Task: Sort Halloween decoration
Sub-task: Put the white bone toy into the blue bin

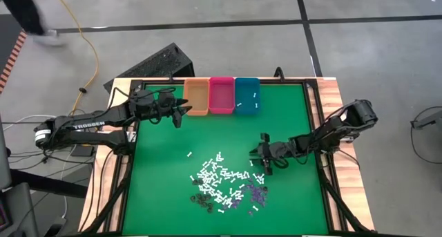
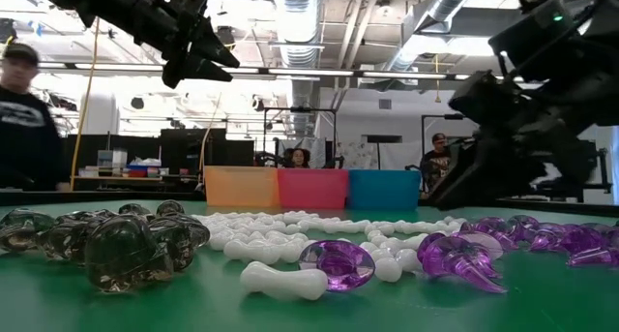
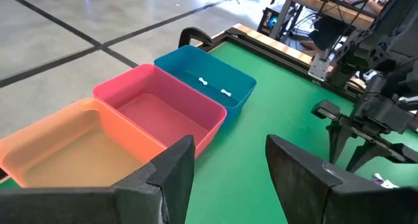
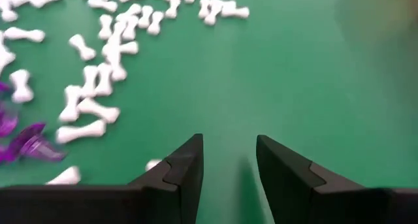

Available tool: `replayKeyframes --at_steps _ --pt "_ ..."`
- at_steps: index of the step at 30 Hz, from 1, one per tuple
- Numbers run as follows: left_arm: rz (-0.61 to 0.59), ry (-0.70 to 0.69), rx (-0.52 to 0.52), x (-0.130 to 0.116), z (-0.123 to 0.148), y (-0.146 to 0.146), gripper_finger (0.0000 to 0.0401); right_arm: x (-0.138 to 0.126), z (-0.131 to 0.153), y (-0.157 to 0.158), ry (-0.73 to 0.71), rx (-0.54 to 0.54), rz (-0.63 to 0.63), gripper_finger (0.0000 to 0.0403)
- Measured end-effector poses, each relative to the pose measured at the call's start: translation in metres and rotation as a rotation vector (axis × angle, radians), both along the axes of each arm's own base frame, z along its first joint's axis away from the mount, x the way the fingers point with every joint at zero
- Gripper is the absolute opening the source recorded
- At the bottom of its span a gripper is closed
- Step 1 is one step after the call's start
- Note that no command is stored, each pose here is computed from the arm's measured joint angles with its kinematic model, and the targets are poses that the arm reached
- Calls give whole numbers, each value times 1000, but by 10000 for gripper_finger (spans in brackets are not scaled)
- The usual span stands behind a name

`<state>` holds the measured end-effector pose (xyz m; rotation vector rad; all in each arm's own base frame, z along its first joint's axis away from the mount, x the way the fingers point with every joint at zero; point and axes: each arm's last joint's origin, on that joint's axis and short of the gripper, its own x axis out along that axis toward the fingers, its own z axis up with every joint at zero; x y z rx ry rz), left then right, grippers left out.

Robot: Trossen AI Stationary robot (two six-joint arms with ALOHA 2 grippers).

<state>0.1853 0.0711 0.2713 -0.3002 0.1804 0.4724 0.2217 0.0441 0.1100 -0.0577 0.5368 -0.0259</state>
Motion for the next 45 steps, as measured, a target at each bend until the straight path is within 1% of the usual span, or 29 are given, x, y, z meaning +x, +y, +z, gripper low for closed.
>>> replayKeyframes --at_steps 6,11,14,17,21,26,27,30,33,36,39,42,45 --pt "0 2 -1 0 0 0 178 13 13 -10 -58 66 -83 170" --pt "-1 27 -10 -1 -3 0 178 18 24 6 -103 160 -59 170" --pt "-8 41 -17 -1 -4 -1 178 14 32 18 -131 237 -49 170" --pt "-58 38 -30 0 -4 -2 178 8 40 27 -161 310 -84 170" --pt "-129 50 -34 0 -6 -4 178 1 51 37 -224 357 -149 170" --pt "-239 43 -52 1 -5 -7 178 -5 59 46 -268 517 -235 170" --pt "-257 42 -54 1 -5 -8 178 -6 61 47 -268 529 -240 170" --pt "-274 35 -71 1 -5 -8 178 -6 66 48 -242 489 -271 170" --pt "-261 21 -118 1 -5 -8 178 -6 66 43 -198 381 -313 170" --pt "-234 -1 -146 1 -4 -8 178 -6 61 40 -174 312 -350 170" --pt "-186 -10 -106 1 -2 -6 178 -6 49 47 -144 243 -367 170" --pt "-100 -31 -52 1 1 -3 178 -8 32 60 -126 167 -386 170" --pt "-35 -51 -9 1 4 -1 178 -10 17 69 -172 118 -481 170"
